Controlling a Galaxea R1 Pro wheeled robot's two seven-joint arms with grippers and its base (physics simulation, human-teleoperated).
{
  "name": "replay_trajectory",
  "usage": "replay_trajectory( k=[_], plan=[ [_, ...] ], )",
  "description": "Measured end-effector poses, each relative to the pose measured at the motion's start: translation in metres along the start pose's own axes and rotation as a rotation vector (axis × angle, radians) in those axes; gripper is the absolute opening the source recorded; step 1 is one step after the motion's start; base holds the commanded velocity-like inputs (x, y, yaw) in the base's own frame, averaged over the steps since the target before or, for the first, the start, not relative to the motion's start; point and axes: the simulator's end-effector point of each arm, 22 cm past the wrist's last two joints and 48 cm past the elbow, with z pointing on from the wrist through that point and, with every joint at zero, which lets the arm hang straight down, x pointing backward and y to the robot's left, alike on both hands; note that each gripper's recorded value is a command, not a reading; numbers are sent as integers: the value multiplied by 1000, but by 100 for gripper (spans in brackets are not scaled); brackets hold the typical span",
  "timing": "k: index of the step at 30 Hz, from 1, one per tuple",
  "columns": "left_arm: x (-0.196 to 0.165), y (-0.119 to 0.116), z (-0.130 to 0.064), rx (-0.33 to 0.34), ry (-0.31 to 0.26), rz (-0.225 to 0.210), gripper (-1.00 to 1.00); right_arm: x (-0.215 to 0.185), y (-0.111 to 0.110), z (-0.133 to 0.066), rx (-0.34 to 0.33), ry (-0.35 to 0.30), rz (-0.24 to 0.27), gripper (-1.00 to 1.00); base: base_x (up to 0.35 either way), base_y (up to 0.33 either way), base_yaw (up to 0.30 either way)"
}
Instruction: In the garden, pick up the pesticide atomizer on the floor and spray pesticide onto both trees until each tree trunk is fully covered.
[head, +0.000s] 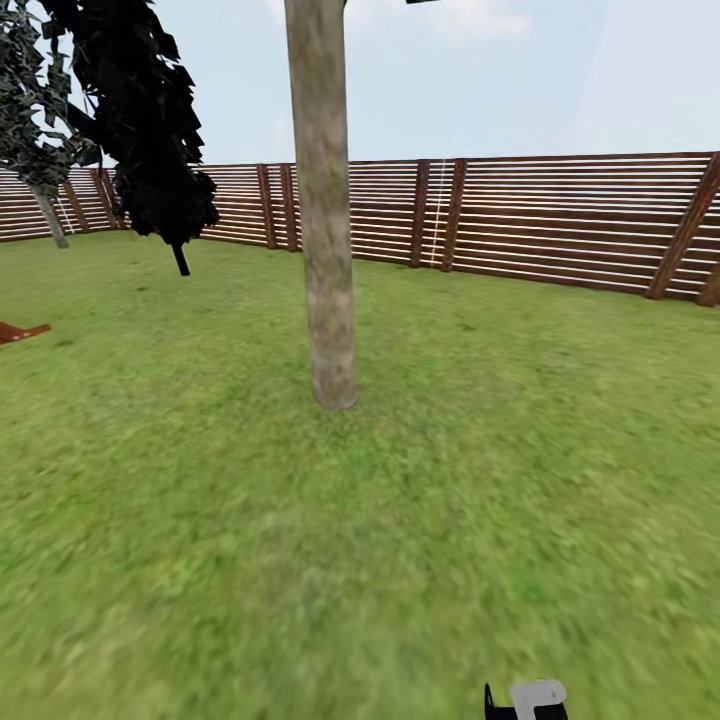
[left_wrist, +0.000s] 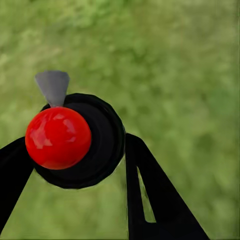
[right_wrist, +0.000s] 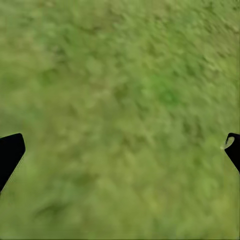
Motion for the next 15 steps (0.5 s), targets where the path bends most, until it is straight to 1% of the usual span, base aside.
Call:
replay_trajectory(
  k=[3,6,15],
  plan=[
    [0,-1,0,1,0,-1,-100,0,1,0,0,0,0,100,344,0,18],
    [0,-1,0,1,0,-1,-100,0,1,0,0,0,1,100,344,0,148],
    [0,-1,0,1,0,-1,-100,0,1,0,-1,0,1,100,344,0,6]
  ],
)
